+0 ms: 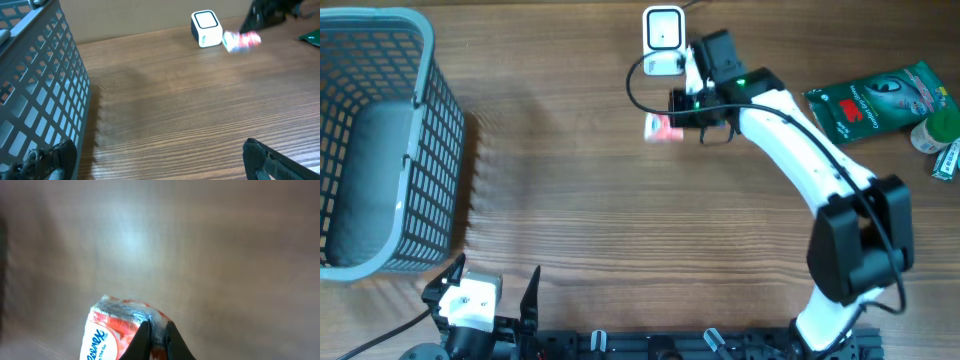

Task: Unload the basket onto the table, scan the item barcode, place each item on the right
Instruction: 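Lift the tissue box and hold it under the scanner, right gripper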

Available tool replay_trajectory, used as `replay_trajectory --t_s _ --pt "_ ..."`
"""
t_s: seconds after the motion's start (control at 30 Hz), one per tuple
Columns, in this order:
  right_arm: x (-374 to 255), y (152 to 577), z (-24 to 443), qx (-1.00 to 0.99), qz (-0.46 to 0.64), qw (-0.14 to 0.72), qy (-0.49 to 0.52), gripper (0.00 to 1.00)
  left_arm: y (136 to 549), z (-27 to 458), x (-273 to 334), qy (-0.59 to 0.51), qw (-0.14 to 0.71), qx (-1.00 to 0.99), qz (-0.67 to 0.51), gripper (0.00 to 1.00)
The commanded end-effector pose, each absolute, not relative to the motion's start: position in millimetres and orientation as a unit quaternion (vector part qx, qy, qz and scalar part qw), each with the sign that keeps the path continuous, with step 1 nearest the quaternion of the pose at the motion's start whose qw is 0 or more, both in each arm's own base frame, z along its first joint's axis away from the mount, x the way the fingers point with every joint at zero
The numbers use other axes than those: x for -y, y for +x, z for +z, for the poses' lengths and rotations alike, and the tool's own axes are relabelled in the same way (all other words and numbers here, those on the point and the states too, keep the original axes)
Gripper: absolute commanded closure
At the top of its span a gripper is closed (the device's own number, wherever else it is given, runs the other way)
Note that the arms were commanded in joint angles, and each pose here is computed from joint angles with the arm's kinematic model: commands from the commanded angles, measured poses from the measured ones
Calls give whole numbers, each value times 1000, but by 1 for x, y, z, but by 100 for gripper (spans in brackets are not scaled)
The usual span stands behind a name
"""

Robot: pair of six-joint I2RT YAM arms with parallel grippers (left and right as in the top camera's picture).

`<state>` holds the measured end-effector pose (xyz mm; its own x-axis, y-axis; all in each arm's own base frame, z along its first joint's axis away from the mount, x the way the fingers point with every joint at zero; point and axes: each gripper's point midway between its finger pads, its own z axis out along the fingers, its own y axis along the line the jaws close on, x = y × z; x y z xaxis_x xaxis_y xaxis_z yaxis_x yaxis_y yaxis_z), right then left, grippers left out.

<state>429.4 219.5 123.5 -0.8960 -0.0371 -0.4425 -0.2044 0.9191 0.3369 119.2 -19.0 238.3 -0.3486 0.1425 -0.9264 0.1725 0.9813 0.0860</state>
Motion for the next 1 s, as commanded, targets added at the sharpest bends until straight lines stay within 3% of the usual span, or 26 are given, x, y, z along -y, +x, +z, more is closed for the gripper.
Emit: replay_trajectory --t_s 0.0,0.17,0.3,0.57,0.97 --pt "-206 460 148 -941 134 307 -51 95 119 239 22 100 564 -820 -20 0" --pt "-197 515 173 -895 100 435 -19 95 119 239 22 100 564 -820 -20 0" --pt "-210 544 184 -856 87 503 -76 95 119 239 22 100 564 -820 -20 0" --pt "-230 589 161 -777 15 598 -197 95 119 239 22 100 564 -820 -20 0" --pt "-238 611 130 -728 15 659 -189 95 119 239 22 100 564 -820 -20 0"
